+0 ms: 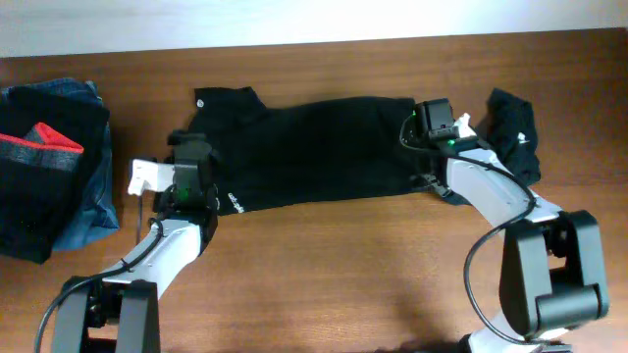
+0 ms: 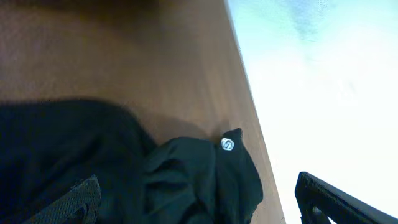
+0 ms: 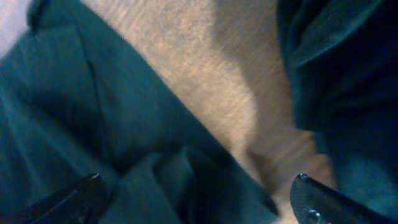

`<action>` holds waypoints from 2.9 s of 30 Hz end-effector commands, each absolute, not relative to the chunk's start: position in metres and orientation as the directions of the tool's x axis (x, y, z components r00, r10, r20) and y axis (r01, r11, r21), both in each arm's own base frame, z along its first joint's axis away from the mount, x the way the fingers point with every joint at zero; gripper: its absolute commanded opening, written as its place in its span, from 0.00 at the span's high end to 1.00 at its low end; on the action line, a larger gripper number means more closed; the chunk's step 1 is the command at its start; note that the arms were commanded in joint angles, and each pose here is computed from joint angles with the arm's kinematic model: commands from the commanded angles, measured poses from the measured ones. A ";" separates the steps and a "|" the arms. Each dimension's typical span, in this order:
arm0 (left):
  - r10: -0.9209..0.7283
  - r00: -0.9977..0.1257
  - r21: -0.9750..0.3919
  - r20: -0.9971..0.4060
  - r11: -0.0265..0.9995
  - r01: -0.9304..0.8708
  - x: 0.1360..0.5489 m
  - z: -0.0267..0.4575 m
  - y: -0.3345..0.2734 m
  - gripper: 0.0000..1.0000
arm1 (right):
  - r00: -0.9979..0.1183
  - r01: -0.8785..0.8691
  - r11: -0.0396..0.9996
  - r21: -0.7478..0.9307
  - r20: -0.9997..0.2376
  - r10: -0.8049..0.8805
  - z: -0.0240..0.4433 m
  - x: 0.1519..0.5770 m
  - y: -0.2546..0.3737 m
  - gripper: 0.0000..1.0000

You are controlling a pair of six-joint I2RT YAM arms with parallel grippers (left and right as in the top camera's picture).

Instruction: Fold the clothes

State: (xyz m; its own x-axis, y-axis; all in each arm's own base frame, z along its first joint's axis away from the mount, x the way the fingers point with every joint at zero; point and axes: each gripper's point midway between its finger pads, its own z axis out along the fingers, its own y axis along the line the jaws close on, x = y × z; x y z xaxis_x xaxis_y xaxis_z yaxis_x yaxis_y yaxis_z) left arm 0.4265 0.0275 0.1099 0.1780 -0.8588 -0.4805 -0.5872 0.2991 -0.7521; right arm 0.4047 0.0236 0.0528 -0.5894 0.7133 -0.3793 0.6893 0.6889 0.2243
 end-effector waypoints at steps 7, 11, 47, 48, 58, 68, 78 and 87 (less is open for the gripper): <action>-0.123 -0.390 -0.222 -0.913 0.950 0.221 0.446 0.154 -0.093 0.01 | -0.794 0.013 0.993 0.115 -0.602 0.080 0.194 0.410 0.052 0.01; 0.074 -0.423 -0.172 -0.903 0.840 0.515 0.407 0.157 -0.129 0.01 | -0.841 -0.072 0.992 0.106 -0.540 -0.003 0.211 0.388 0.059 0.01; 0.764 -0.240 0.482 -0.600 0.584 0.653 0.566 0.184 -0.104 0.01 | -0.458 -0.533 0.789 -0.304 -0.681 -0.571 0.224 0.518 0.104 0.01; 0.782 -0.214 0.502 -0.586 0.557 0.661 0.567 0.184 -0.104 0.01 | -0.426 -0.562 0.757 -0.333 -0.668 -0.610 0.223 0.518 0.106 0.01; 0.892 -0.039 0.699 -0.450 0.379 0.607 0.600 0.181 -0.084 0.00 | -0.355 -0.672 0.554 -0.490 -0.443 -0.823 0.146 0.542 0.092 0.01; 0.788 -0.317 0.243 -0.528 0.498 0.833 0.571 0.161 -0.089 0.01 | -0.433 -0.660 0.676 -0.328 -0.568 -0.699 0.189 0.539 0.114 0.01; 0.729 -0.363 0.174 -0.581 0.547 0.819 0.555 0.206 -0.092 0.01 | -0.415 -0.651 0.676 -0.346 -0.583 -0.698 0.212 0.548 0.115 0.01; 0.747 -0.333 0.223 -0.575 0.535 0.815 0.569 0.197 -0.086 0.01 | -0.538 -0.620 0.738 -0.267 -0.541 -0.647 0.153 0.564 0.081 0.01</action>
